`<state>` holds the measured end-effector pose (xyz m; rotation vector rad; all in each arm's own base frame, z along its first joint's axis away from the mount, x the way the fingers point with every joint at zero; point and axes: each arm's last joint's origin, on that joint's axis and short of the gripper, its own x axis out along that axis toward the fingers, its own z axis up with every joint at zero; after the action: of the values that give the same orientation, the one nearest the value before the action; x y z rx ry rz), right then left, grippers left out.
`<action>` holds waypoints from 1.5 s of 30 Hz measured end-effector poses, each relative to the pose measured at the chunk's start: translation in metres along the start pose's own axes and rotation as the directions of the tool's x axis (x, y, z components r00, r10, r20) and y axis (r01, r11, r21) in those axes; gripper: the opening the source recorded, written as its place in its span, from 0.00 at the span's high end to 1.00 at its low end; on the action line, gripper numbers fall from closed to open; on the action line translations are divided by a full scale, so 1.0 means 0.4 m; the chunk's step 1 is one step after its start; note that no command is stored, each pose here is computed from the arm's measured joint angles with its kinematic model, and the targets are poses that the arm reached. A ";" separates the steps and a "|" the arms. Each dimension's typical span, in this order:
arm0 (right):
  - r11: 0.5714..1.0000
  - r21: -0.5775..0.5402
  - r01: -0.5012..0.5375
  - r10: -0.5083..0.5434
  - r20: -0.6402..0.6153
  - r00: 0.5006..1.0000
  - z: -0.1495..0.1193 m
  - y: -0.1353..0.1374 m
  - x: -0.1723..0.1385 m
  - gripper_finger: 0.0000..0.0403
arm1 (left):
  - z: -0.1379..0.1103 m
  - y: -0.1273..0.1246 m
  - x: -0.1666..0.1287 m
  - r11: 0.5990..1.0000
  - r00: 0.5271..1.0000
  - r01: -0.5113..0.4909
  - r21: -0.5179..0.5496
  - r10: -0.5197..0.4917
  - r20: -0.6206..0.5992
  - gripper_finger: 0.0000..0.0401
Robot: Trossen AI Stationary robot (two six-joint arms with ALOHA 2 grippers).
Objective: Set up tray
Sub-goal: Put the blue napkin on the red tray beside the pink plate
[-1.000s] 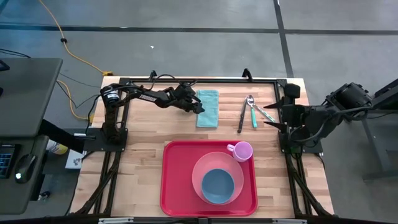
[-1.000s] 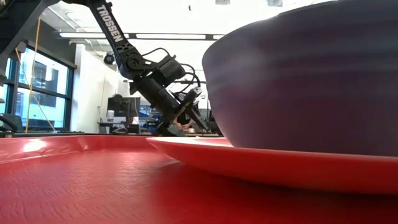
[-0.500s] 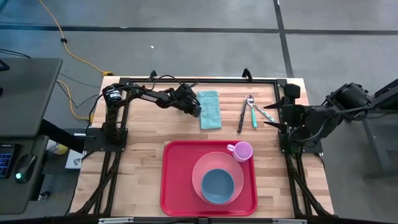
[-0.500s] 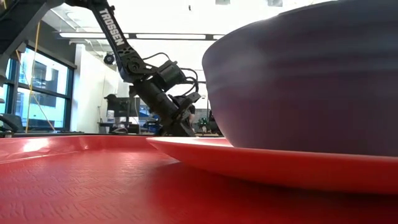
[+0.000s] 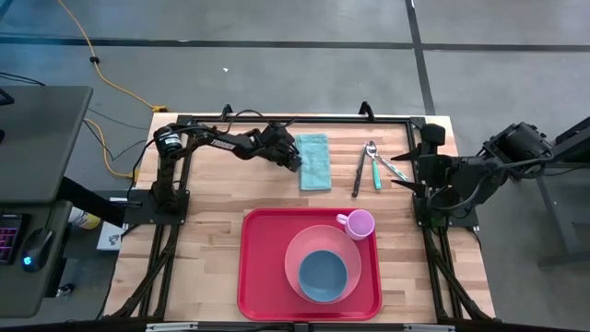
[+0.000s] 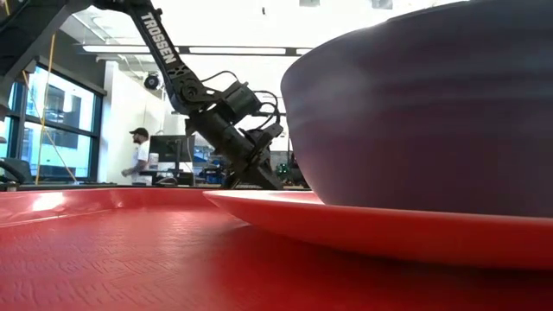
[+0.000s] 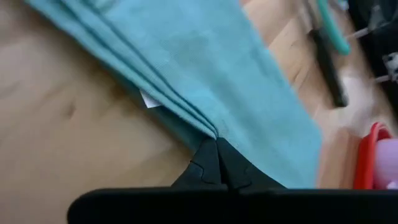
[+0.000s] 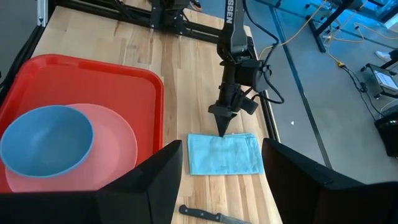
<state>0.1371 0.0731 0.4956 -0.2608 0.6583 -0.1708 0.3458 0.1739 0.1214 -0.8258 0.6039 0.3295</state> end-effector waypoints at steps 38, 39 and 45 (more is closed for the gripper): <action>0.999 0.032 -0.015 0.016 -0.038 0.999 0.003 -0.015 0.017 0.44 | 0.045 -0.042 -0.061 0.984 0.995 -0.067 0.167 0.077 -0.056 0.34; 0.999 0.035 -0.013 0.014 -0.042 0.999 0.003 -0.017 0.019 0.44 | 0.048 -0.044 -0.077 0.981 0.994 -0.077 0.179 0.090 -0.064 0.33; 0.999 0.034 0.040 -0.037 -0.081 0.996 0.019 -0.022 0.058 0.44 | 0.057 -0.075 -0.196 0.928 0.970 -0.187 0.323 0.226 -0.089 0.29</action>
<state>0.1593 0.0605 0.4903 -0.2338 0.7292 -0.2305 0.3075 0.1685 0.1993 -0.4788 0.8401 0.3643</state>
